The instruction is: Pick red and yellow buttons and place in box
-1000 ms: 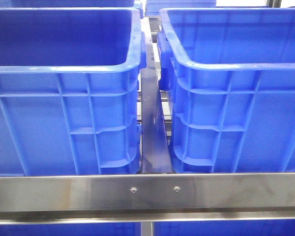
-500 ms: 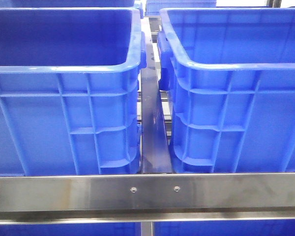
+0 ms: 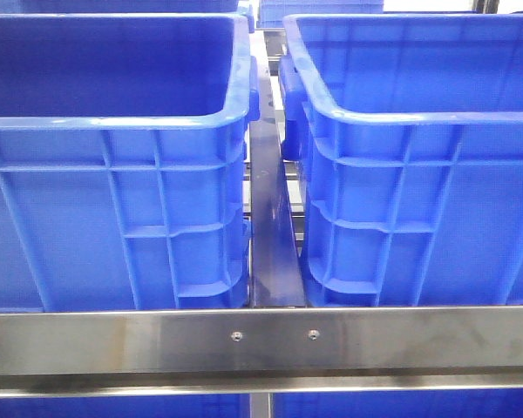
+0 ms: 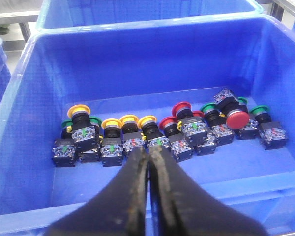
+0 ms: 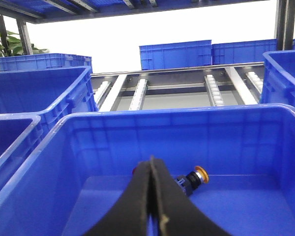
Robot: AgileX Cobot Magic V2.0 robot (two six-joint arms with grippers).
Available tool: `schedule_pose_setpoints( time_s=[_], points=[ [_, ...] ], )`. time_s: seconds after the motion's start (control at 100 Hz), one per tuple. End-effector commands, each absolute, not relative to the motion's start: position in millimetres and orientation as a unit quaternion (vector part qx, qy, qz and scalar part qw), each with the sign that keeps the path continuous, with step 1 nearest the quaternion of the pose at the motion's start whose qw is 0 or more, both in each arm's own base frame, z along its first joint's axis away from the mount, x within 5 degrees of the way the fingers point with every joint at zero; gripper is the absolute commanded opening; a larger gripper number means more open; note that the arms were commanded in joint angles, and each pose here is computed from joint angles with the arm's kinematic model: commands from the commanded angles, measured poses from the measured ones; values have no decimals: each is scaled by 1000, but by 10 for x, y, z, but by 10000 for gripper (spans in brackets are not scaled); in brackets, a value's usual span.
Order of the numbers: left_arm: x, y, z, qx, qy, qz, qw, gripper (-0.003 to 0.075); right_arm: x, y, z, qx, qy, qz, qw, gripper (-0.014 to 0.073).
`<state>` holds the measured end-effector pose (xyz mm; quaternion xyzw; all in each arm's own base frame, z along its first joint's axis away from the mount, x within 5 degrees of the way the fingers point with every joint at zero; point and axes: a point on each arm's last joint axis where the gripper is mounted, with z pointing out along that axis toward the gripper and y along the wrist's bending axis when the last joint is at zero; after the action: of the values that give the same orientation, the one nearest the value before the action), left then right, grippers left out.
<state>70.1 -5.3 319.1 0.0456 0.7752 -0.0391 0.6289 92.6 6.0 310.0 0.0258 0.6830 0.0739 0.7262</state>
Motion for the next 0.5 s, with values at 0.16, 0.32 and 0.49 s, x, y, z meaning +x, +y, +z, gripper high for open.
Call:
schedule_pose_setpoints(
  time_s=[0.16,0.32,0.49],
  points=[
    [710,-79,3339,55,745,-51,663,-19,875,73,3191,-4,670,56,740,-66],
    [710,-79,3339,55,745,-51,663,-19,802,77,3186,-10,668,57,742,-66],
    [710,-79,3339,55,745,-51,663,-19,714,55,3179,-10,661,44,749,-66]
  ],
)
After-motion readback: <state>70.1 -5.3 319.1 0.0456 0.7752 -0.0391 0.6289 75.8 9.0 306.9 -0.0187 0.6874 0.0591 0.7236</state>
